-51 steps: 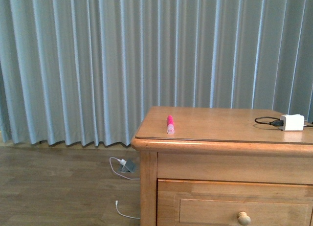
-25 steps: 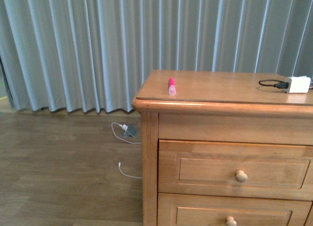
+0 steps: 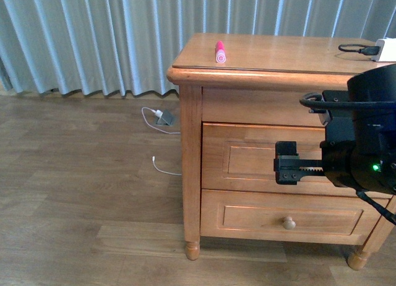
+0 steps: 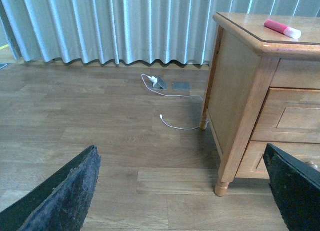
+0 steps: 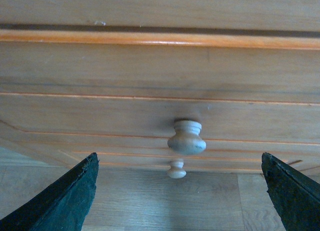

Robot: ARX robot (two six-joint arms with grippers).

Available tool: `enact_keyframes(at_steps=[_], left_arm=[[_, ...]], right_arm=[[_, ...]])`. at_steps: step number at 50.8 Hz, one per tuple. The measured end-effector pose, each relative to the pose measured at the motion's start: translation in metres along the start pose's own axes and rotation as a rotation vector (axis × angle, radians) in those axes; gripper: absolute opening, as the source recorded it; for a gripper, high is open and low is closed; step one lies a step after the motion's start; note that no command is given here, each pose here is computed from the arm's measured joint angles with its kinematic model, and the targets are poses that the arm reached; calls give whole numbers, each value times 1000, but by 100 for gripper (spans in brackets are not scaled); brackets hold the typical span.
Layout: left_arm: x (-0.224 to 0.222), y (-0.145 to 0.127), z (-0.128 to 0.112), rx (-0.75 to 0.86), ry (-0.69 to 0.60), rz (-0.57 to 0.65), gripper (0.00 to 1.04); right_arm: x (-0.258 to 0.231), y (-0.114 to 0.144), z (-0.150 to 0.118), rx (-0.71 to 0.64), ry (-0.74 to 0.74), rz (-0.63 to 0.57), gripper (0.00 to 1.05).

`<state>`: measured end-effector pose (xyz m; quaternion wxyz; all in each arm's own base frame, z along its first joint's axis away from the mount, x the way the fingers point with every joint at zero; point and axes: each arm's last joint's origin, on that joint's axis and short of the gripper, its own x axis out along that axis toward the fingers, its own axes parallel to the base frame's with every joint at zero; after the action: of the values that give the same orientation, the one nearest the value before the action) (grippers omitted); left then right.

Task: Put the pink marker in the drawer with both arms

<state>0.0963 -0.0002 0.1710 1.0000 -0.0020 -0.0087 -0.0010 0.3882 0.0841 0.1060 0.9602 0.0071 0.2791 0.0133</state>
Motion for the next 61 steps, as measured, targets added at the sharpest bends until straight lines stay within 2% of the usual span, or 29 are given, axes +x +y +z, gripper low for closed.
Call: enact_keyframes(at_steps=[10,37,51,56,61], left_arm=[[0,0,0,0,0,0,99],[0,0,0,0,0,0,99],[0,0,0,0,0,0,99],[0,0,0,0,0,0,99],[0,0,0,0,0,0,99]], right_arm=[[24,4,1,-20,7,-17,96],[39,-4,-2,0,36,-50,95],[39,-5,-2,-8,28,-50,56],[39,-5,-2,-12,30,-48,38],[39,-4,-3,-18,37,-45,26]])
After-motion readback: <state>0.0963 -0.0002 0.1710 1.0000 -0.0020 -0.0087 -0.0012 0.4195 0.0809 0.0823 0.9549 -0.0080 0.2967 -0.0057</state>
